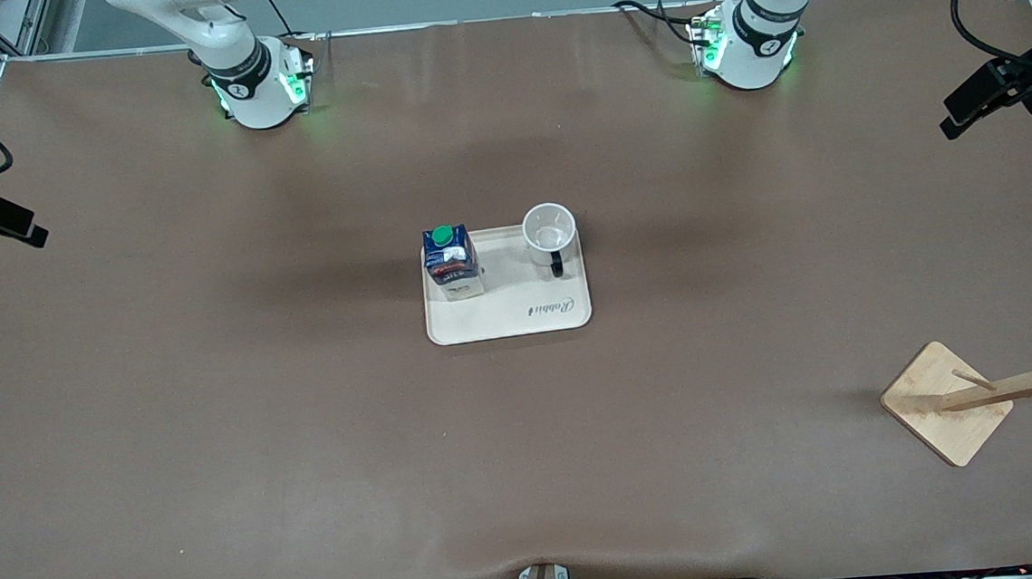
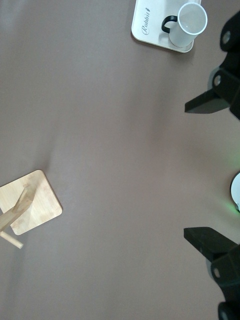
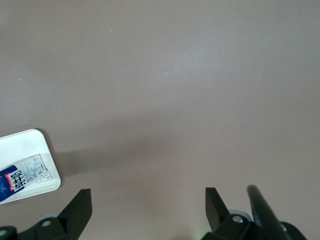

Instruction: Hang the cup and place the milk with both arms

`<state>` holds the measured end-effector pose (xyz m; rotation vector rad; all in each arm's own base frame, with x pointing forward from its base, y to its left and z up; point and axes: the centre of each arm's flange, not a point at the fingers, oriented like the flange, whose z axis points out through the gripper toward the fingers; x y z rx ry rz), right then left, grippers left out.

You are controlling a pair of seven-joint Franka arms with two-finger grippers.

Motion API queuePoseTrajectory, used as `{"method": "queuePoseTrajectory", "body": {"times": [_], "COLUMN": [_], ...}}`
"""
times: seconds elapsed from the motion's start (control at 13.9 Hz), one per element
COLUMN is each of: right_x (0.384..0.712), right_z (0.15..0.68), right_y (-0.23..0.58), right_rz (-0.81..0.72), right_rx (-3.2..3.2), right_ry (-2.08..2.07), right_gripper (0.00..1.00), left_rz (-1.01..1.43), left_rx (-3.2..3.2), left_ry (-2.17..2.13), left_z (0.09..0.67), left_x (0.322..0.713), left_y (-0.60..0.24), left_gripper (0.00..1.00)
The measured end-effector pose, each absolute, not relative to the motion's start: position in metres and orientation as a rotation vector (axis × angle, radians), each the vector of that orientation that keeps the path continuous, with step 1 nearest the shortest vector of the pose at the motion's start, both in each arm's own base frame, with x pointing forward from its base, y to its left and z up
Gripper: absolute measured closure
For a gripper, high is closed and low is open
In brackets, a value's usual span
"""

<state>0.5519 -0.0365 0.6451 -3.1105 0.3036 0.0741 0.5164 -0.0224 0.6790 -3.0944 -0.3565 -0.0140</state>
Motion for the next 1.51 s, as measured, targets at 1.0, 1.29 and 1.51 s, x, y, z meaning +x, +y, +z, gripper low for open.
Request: {"method": "queuePoseTrajectory", "body": {"times": [1.0, 1.29, 1.51], "right_x": [0.552, 0.552, 0.552], "right_z": [0.644, 0.644, 0.644], "right_y": [-0.037, -0.037, -0.037], "right_rz": [0.077, 0.078, 0.078], "right_rx": [-3.109, -3.109, -3.109], "right_ry": [0.304, 0.304, 0.304], "right_gripper": [0.0, 0.0, 0.0], "left_rz": [0.087, 0.077, 0.141], "left_rx": [-3.129, -3.181, -3.206], "left_ry": [-0.055, -0.051, -0.158], "left_z": [0.565, 0.46, 0.396], "left_x": [0.539, 0.513, 0.476], "left_y": [-0.19, -0.289, -0.354], "left_gripper": [0.0, 0.0, 0.0]}}
